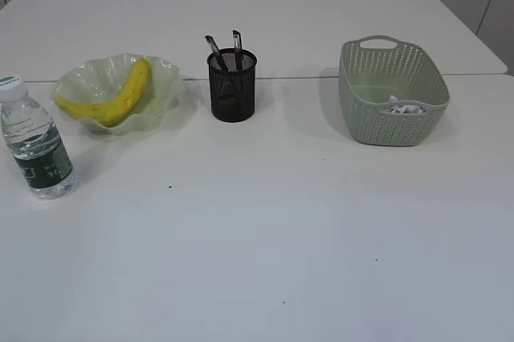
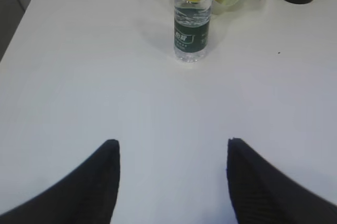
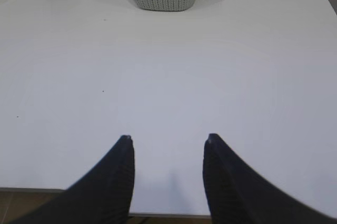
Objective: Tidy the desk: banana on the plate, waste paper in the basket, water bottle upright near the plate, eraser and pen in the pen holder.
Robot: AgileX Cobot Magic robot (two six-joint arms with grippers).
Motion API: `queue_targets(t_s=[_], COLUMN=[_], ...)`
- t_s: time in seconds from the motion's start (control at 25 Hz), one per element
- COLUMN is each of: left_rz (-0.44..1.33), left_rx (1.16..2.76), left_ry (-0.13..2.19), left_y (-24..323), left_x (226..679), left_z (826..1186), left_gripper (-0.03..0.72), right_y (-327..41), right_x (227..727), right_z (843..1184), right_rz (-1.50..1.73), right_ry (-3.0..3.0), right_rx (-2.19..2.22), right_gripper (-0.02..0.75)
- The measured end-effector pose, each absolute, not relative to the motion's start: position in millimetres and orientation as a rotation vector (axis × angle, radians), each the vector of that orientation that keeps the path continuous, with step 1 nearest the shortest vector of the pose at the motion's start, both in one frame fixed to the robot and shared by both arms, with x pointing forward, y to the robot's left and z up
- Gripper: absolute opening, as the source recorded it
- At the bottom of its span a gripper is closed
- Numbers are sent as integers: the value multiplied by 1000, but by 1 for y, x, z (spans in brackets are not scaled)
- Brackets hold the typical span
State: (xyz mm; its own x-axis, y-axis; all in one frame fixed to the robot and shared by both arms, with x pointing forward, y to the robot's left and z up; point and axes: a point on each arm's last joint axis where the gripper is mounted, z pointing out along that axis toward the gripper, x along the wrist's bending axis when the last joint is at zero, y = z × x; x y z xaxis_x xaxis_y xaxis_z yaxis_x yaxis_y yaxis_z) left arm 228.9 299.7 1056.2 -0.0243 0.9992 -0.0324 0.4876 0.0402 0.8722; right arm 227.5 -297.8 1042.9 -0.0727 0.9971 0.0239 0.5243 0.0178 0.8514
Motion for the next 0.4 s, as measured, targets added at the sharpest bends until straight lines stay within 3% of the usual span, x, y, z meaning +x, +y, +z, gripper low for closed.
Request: queue_targets(t_s=[0.4], left_rz=[893], left_rx=[1535], left_ry=[1597], left_y=[299], left_x=[229], left_z=[1056], left_gripper=[454], right_y=[-298], right_x=[227], right_z=[1043], right_rz=[958], right_ry=[1667], right_rx=[1570], right_gripper=[323])
